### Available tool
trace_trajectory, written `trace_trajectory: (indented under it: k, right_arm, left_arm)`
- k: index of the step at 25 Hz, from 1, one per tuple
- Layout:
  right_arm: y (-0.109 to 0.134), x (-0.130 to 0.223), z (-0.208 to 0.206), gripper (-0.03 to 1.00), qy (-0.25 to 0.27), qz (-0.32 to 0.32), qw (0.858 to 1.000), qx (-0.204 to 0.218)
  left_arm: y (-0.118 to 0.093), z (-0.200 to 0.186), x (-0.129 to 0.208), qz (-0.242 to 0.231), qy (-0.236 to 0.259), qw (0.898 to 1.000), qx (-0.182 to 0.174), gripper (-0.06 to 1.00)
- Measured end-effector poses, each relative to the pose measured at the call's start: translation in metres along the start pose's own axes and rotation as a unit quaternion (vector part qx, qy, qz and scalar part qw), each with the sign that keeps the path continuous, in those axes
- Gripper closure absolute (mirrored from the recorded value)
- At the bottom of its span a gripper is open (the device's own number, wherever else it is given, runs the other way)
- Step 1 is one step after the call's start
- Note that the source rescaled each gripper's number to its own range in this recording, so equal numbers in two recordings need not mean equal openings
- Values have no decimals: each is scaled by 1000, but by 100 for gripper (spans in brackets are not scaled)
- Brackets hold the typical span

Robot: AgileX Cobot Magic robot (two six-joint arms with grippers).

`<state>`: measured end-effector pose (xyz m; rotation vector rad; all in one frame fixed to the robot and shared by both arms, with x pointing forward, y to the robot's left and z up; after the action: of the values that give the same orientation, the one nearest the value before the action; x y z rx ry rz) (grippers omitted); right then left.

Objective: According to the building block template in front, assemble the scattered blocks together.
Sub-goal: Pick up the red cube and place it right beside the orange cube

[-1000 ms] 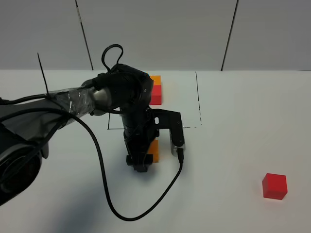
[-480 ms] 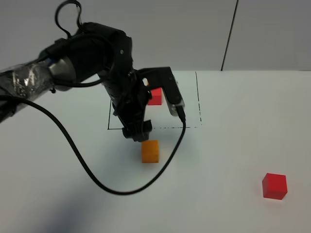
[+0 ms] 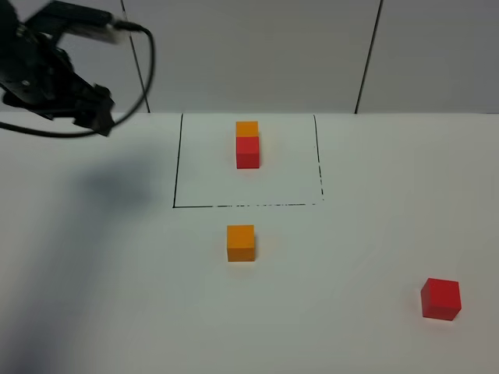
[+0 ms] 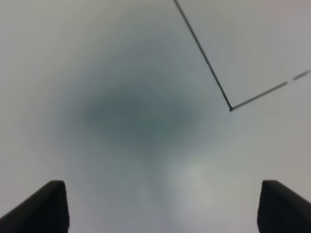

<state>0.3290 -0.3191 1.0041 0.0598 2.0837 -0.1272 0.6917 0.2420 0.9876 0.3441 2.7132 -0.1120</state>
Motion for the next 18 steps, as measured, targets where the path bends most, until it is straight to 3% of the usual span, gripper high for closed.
trace_trajectory:
  k: [3, 6, 12, 18]
  right_arm:
    - [0, 0, 0, 97, 0, 0, 1000, 0]
    - [0, 0, 0, 97, 0, 0, 1000, 0]
    - [0, 0, 0, 97, 0, 0, 1000, 0]
    - [0, 0, 0, 97, 0, 0, 1000, 0]
  left_arm:
    - [27, -39, 3, -52, -28, 998, -11, -3]
    - [37, -81, 14, -73, -56, 996, -24, -2]
    - [23, -162, 71, -95, -128, 986, -57, -1]
    - [11, -198, 160, -145, -183, 967, -99, 0]
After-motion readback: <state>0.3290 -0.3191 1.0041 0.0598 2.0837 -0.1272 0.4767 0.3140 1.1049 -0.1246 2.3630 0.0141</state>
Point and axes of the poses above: a point on each arm's last joint axis where the gripper is mounted, z pointing out along that axis toward the gripper, y along the wrist's bending axis when the last joint is at zero, x = y × z, the point moved 10 cm from there along z, pointing out along that axis toward the gripper, and after that the axes turned 5 degrees about -z, right-handed, at the moved point
